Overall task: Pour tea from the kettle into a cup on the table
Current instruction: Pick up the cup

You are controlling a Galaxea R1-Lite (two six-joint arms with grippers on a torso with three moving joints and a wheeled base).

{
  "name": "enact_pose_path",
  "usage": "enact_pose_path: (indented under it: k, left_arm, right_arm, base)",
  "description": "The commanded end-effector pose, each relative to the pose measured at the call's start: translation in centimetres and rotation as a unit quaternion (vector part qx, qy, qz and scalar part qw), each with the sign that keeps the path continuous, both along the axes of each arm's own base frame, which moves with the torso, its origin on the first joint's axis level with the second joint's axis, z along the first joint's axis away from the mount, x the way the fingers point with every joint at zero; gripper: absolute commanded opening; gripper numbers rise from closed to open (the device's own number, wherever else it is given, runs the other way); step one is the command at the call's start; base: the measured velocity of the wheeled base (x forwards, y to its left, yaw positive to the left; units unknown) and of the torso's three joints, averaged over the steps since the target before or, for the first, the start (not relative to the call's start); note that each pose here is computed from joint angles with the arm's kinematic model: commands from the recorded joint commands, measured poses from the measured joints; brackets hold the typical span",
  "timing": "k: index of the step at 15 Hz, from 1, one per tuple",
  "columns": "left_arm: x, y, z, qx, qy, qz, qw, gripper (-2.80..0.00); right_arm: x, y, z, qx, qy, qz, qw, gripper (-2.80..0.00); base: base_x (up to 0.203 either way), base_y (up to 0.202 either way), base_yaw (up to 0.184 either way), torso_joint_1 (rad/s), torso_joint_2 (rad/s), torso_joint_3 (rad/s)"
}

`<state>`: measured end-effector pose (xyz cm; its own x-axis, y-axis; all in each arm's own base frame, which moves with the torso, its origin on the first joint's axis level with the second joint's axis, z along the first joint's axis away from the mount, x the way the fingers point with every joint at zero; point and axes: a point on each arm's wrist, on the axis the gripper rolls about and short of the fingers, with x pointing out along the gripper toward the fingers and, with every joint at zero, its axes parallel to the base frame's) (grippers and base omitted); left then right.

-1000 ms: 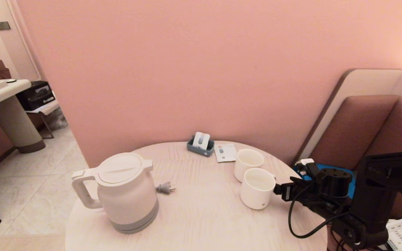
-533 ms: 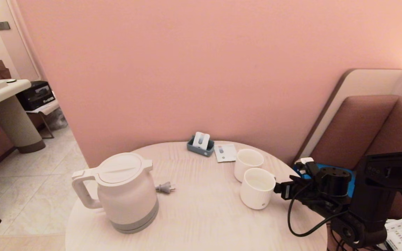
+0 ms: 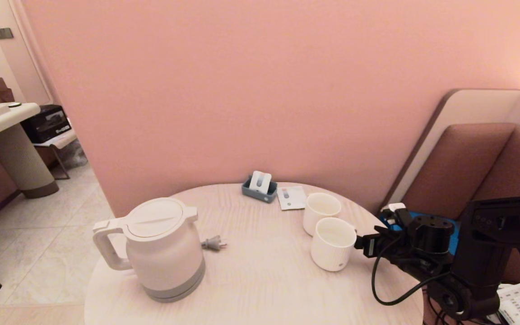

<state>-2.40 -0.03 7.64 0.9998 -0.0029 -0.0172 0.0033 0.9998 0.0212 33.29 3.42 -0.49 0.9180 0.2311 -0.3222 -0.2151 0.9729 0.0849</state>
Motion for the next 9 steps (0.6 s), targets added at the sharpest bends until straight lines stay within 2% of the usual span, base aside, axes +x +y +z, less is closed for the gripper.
enact_pose_path:
  k: [1,9]
  left_arm:
    - [0.00,0.00,0.00,0.000,0.000,0.000,1.0000,-2.80]
    - [0.00,0.00,0.00,0.000,0.000,0.000,1.0000,-2.80]
  right_arm:
    - [0.00,0.06,-0.01,0.000,-0.002,0.001,1.000,0.00]
    - [-0.09,0.27,-0.03,0.000,-0.001,0.004,1.000,0.00]
  base:
    - [0.000,0.000,0.000,0.000,0.00,0.000]
    - [0.000,0.000,0.000,0.000,0.00,0.000]
